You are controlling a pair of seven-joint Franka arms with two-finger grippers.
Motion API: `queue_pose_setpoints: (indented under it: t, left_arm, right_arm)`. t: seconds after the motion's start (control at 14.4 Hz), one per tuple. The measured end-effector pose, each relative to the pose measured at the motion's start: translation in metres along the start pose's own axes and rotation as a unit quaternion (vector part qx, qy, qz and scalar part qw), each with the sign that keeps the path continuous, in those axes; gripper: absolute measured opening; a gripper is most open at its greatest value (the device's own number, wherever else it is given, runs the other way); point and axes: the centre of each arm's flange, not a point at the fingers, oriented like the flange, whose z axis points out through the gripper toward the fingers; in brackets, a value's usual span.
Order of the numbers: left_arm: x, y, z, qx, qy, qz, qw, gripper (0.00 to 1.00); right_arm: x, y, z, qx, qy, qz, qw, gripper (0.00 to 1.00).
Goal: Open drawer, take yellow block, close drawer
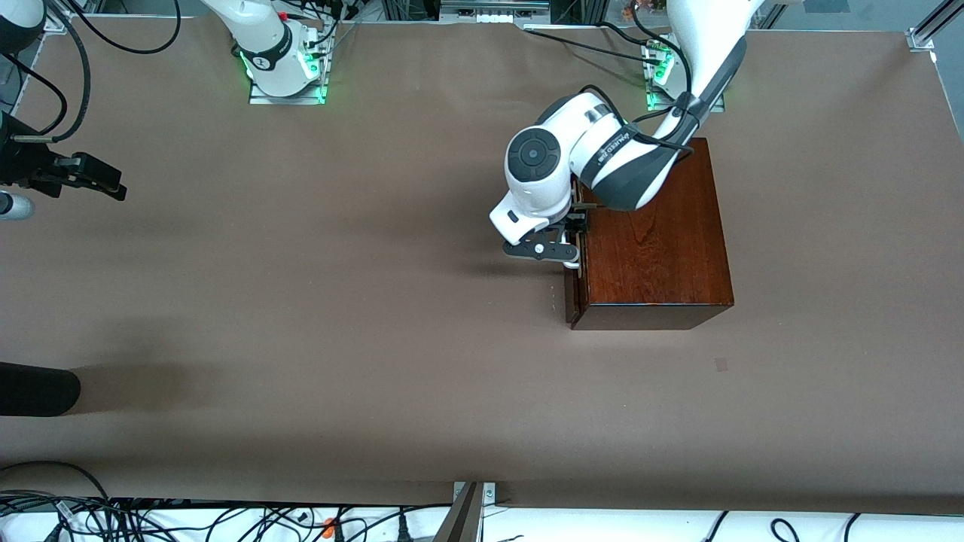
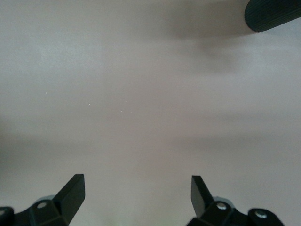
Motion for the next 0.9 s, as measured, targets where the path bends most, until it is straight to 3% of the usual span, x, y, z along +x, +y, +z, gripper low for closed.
queue_pose_setpoints:
  t: [0.49, 0.9]
  left_arm:
    - [-0.015, 0.014, 0.02, 0.033, 0.005, 0.016, 0.999, 1.0]
    - [-0.01, 0.027, 0.031, 0.01, 0.025, -0.005, 1.0, 1.0]
  right_arm:
    - [0.001, 0.0, 0.002, 0.0, -0.001, 0.0, 1.0, 1.0]
    - [0.001, 0.0, 0.002, 0.0, -0.001, 0.0, 1.0, 1.0]
